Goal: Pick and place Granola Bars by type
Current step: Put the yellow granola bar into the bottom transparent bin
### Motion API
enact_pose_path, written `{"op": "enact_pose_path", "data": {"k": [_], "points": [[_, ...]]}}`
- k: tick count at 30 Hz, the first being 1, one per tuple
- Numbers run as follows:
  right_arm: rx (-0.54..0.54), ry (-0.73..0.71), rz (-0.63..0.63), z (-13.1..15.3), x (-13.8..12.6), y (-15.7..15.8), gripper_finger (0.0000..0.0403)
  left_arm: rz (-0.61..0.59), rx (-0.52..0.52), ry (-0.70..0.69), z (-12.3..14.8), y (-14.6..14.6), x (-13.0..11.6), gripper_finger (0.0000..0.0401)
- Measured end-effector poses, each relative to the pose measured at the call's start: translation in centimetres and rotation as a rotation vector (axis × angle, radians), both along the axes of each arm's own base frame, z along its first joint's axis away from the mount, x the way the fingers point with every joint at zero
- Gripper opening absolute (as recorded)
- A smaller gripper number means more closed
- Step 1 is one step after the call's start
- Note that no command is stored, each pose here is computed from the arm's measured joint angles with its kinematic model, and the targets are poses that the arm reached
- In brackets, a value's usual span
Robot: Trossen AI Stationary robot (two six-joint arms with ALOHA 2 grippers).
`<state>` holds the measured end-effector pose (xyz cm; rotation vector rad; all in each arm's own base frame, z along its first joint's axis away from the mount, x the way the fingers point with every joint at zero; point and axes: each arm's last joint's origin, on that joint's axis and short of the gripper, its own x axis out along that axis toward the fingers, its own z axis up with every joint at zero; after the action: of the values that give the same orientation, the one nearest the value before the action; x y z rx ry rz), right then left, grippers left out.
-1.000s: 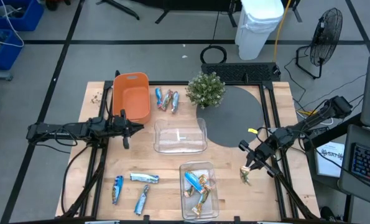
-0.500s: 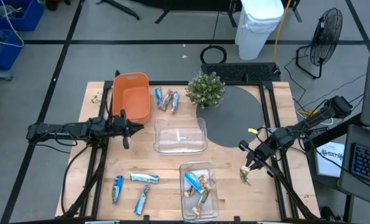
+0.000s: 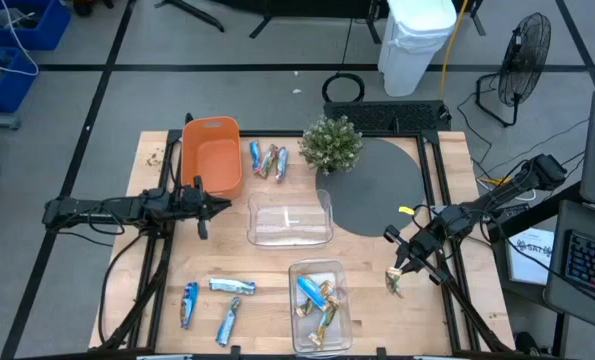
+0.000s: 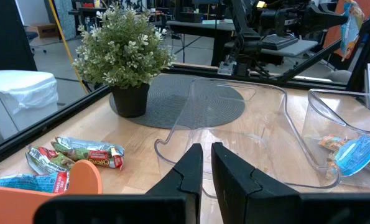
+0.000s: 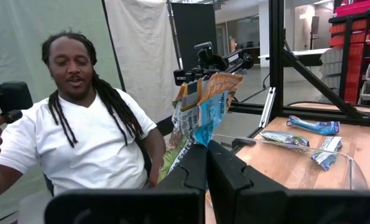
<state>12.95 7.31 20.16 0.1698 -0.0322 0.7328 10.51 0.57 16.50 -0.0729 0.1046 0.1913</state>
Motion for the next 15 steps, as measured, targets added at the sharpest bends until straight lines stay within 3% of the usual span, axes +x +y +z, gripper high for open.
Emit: {"op": "enact_pose_path", "data": {"k": [15], "points": [[0.008, 0.008, 0.001, 0.00, 0.01, 0.01, 0.0000, 0.000, 0.000, 0.000, 0.00, 0.00, 0.00, 0.0037]]}}
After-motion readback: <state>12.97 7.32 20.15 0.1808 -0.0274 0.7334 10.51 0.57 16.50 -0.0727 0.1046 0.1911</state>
